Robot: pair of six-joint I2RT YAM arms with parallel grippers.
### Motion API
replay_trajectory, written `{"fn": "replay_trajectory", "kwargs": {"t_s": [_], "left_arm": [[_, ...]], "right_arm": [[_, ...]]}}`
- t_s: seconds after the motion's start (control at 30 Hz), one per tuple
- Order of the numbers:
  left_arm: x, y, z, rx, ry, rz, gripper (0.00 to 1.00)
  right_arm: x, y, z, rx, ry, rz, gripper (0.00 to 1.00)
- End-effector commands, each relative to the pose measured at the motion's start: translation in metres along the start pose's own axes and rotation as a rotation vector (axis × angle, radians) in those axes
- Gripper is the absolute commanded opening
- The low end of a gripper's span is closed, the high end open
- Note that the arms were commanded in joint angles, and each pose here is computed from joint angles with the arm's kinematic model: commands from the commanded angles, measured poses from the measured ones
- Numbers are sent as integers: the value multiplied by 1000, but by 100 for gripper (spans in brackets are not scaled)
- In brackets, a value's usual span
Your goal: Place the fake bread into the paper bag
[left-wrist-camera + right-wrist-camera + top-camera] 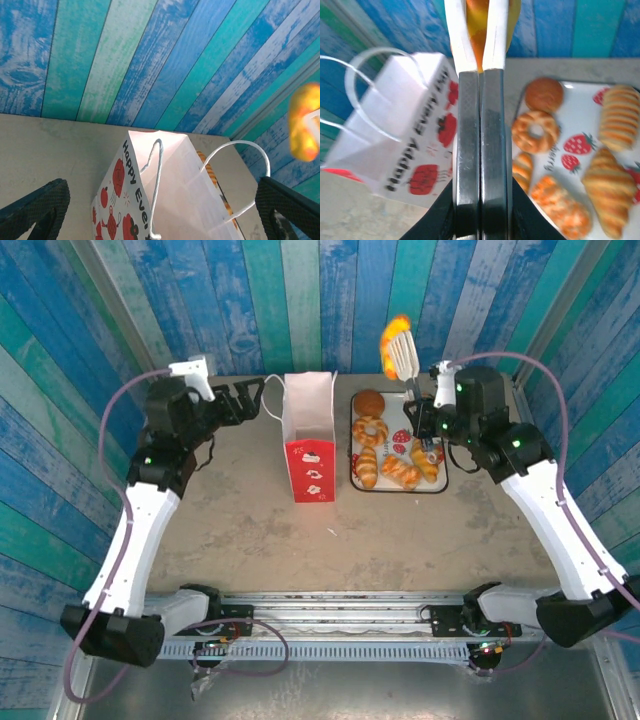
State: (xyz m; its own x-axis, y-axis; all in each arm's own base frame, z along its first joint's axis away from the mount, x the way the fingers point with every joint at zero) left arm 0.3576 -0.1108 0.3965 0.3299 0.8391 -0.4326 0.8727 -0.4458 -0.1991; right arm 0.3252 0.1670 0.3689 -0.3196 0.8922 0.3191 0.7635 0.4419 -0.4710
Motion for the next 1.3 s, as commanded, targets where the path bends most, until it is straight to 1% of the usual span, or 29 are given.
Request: {"fn": "replay_trajectory", "kwargs": {"t_s": [0.0,0.07,0.2,0.27,0.37,0.5,0.53,0.6,0.7,0.87,0.97,1.1,1.27], "left_arm": [[-4,17,8,108,42,44,97],[-2,32,12,164,47,60,95],[-2,54,25,259,34,102,85],[0,62,30,286,26,114,79],[1,70,33,298,22,125,71],[6,73,33,282,25,108,54],[7,74,32,279,27,103,49],[9,74,33,278,30,88,35],[12,74,31,269,33,74,19],[16,72,30,251,42,44,1],[19,69,29,242,51,19,0],[24,63,28,229,66,-20,0],[27,58,27,212,70,-47,0]], "right_arm": [[33,-16,-28,-142,-28,-131,4],[48,-21,-34,-177,-44,-181,4],[78,-28,-41,-214,-81,-274,4],[89,-27,-42,-211,-88,-300,4],[117,-23,-35,-187,-110,-364,4],[134,-7,-23,-154,-106,-383,4],[135,-3,-21,-147,-97,-382,4],[142,8,-12,-116,-91,-385,4],[148,18,-3,-86,-82,-381,4],[144,34,16,-27,-67,-344,4],[140,47,29,26,-59,-312,4],[136,60,48,127,-81,-281,4],[132,67,63,180,-105,-252,4]]}}
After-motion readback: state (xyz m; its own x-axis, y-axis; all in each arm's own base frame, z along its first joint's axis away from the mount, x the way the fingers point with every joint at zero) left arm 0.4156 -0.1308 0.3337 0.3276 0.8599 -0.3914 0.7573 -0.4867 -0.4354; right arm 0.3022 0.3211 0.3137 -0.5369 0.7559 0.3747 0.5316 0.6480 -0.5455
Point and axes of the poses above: each hand's point on the last joint's axis, 136 mm out from that joint toward the fingers, its own y axis out along the fingers, its own x axis along the line the jaws close on, z = x × y, the point moved 1 cm from there along -y, back along the fingers, and after that the axes turned 1 degree about y, right-handed, at the moved point
